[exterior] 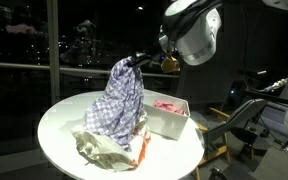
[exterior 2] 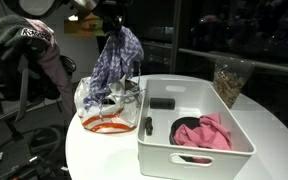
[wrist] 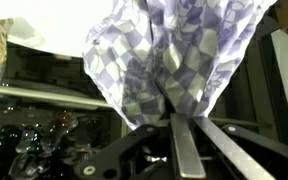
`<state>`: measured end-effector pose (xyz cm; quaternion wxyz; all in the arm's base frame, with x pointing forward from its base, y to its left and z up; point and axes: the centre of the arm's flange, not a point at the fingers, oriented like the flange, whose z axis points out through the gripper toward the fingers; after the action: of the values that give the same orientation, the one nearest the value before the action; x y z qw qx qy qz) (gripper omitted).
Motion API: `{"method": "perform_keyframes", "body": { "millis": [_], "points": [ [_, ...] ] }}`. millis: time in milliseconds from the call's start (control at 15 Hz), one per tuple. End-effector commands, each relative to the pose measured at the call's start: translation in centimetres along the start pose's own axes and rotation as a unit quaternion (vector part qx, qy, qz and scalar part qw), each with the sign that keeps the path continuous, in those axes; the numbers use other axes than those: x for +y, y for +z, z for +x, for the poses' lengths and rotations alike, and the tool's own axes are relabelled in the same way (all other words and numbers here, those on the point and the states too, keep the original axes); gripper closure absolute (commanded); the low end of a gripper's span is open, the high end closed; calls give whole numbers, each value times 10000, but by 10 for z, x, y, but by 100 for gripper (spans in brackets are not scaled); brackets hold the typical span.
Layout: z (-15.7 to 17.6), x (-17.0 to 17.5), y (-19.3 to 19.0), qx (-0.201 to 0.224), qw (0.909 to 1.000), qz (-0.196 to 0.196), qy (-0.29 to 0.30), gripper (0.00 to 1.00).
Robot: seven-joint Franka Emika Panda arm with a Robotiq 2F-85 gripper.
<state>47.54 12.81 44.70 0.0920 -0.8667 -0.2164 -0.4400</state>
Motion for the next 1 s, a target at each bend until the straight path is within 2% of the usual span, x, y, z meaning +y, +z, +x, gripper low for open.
{"method": "perform_keyframes", "body": {
  "millis": [0, 133, 333, 467, 733, 933],
  "points": [
    [-44, 9, 11, -473, 9986, 237, -59, 99],
    [-60, 2, 17, -731, 9966, 384, -85, 99],
    [-67, -21, 15, -755, 9946, 611, -372, 99],
    [-71, -37, 13, -930, 9912, 773, -540, 99],
    [-90, -47, 10, -1632, 9781, 1182, -515, 99],
    [-102, -37, 13, -2184, 9669, 1256, -408, 99]
  ]
}}
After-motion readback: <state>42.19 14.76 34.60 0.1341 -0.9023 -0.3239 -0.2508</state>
